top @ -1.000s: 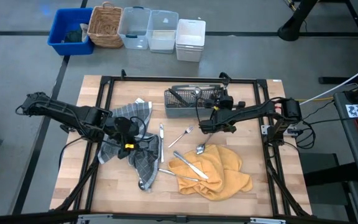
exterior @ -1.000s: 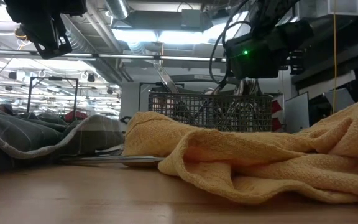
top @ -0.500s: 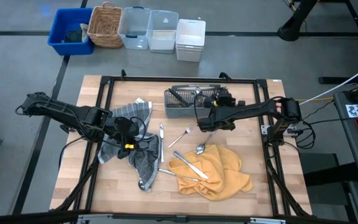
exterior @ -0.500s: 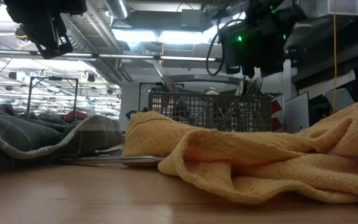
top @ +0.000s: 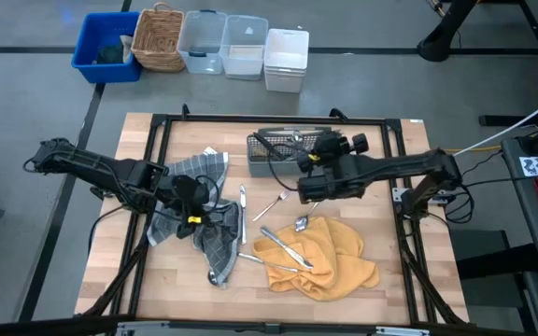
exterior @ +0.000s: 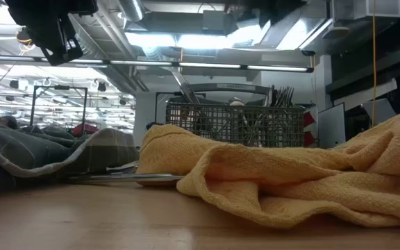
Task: Sort silverware
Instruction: Put the silver spoon into the gray utensil holder
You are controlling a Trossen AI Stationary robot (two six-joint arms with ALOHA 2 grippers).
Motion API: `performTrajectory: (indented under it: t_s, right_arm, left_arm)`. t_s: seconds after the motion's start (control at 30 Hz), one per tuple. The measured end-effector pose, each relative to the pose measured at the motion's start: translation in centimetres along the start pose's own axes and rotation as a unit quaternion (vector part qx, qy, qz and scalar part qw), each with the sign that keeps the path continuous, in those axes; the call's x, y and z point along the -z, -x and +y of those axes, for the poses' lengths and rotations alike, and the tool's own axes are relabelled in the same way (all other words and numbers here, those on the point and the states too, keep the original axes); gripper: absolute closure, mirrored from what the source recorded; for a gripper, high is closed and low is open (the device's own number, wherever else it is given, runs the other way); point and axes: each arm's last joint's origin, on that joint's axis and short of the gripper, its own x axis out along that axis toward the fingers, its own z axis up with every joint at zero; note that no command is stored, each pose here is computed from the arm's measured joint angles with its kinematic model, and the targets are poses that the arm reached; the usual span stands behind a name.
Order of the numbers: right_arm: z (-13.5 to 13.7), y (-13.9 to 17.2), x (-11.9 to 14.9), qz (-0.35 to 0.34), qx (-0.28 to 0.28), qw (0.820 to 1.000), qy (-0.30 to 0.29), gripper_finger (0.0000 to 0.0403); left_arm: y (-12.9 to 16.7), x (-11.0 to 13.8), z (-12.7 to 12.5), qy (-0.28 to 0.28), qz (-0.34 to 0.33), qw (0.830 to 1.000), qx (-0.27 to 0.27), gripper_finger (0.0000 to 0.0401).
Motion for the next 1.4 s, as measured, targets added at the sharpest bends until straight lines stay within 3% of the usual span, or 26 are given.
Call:
performTrajectory:
  t_s: [0.2,0.3,0.5,0.63,0.83,0.9,0.97,1.13,1.3,1.4]
  right_arm:
    - [-1.4,3.9,-2.1,0.062,-0.12,0.986,0.103,0.0275]
    - [-1.9,5.5,-2.0,0.103,-0.205,0.962,0.147,0.0275]
    - [-1.1,8.0,-1.9,0.153,-0.356,0.909,0.153,0.0275]
    - [1.2,8.9,-1.4,0.134,-0.461,0.864,0.153,0.0275]
    - [5.3,8.7,0.6,0.107,-0.622,0.763,0.138,0.0275]
    - [6.2,8.2,1.2,0.102,-0.648,0.744,0.128,0.0275]
    - [6.7,7.6,1.4,0.096,-0.658,0.738,0.113,0.0275]
    - [6.8,5.7,1.0,0.1,-0.648,0.748,0.102,0.0275]
    - [5.3,3.9,-0.4,0.101,-0.669,0.728,0.111,0.0275]
    - [3.9,2.7,-1.0,0.103,-0.658,0.736,0.122,0.0275]
  left_arm:
    - [0.0,-0.2,-0.2,-0.043,-0.008,0.999,0.016,0.037]
    - [0.0,0.0,-0.8,-0.077,-0.005,0.996,0.034,0.037]
    - [-1.1,1.2,-2.8,-0.146,0.036,0.986,0.067,0.037]
    - [-2.8,2.4,-4.3,-0.204,0.084,0.972,0.078,0.037]
    - [-5.9,4.1,-5.6,-0.288,0.149,0.943,0.069,0.037]
    - [-7.1,4.4,-5.8,-0.305,0.164,0.936,0.058,0.037]
    - [-8.2,4.7,-5.9,-0.32,0.172,0.93,0.052,0.037]
    - [-10.5,5.2,-5.9,-0.34,0.197,0.919,0.043,0.0353]
    - [-12.0,5.5,-5.8,-0.363,0.201,0.909,0.036,0.0309]
    - [-12.5,5.4,-6.0,-0.379,0.19,0.905,0.042,0.0288]
